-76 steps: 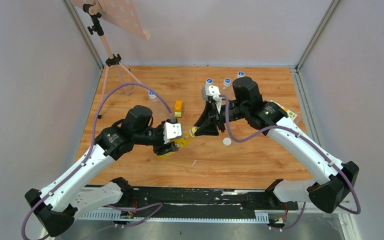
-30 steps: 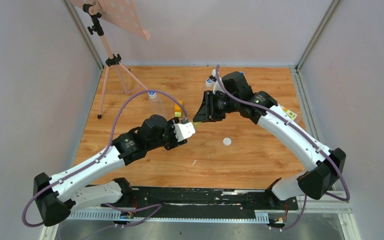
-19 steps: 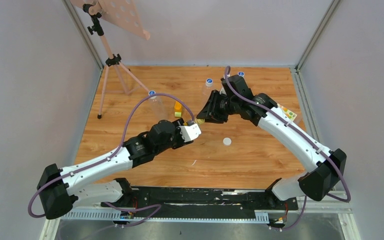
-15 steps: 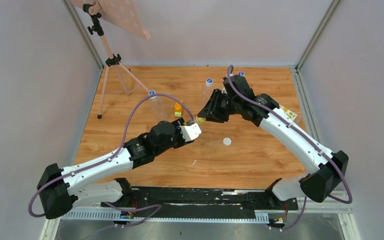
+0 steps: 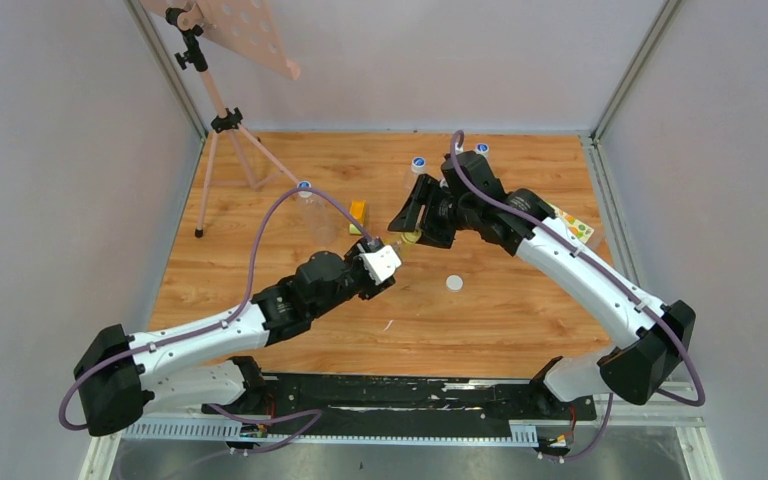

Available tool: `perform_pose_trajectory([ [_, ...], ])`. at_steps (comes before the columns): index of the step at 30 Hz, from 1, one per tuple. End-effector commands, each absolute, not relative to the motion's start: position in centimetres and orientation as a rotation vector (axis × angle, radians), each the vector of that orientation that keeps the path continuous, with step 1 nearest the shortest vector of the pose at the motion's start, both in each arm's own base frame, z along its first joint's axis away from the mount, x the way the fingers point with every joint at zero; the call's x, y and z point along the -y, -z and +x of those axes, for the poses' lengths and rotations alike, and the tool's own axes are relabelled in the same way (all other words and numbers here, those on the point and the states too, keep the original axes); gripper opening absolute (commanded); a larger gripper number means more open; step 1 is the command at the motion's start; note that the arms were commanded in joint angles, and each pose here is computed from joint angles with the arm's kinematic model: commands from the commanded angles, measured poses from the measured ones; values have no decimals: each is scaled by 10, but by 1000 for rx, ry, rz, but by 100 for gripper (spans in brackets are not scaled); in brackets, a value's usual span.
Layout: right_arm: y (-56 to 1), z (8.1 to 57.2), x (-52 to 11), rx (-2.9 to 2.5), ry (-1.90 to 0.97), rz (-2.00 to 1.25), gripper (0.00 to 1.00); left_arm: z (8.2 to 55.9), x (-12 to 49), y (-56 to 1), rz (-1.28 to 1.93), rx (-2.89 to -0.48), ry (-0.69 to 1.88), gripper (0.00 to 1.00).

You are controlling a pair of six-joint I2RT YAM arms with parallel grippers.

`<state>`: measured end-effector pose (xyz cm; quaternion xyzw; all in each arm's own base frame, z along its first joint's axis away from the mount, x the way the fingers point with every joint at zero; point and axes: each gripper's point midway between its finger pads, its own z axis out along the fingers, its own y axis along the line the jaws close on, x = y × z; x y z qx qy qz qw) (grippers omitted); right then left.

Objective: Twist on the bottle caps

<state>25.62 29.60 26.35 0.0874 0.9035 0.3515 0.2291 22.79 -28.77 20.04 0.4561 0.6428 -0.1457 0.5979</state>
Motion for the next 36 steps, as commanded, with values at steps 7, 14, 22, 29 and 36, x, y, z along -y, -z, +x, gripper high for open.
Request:
perform_pose_trajectory([
  [7, -324, 271, -295, -2256, -1055, 78, 70, 212, 311, -210, 938, -1486, 577, 4],
  [14, -361, 272, -266, -2033, -981, -276, 79, 205, 314, -201, 940, -1562, 787, 4],
  [22, -389, 222, -245, -1619, -1104, -915, 77, 183, 317, -232, 1045, -1438, 1065, 4],
  [29, -379, 209, -243, -1428, -1066, -1151, 75, 164, 318, -253, 1186, -1356, 1151, 5],
  [36, -379, 195, -251, -1357, -1223, -1256, 68, 160, 316, -265, 1252, -1309, 1131, 5],
])
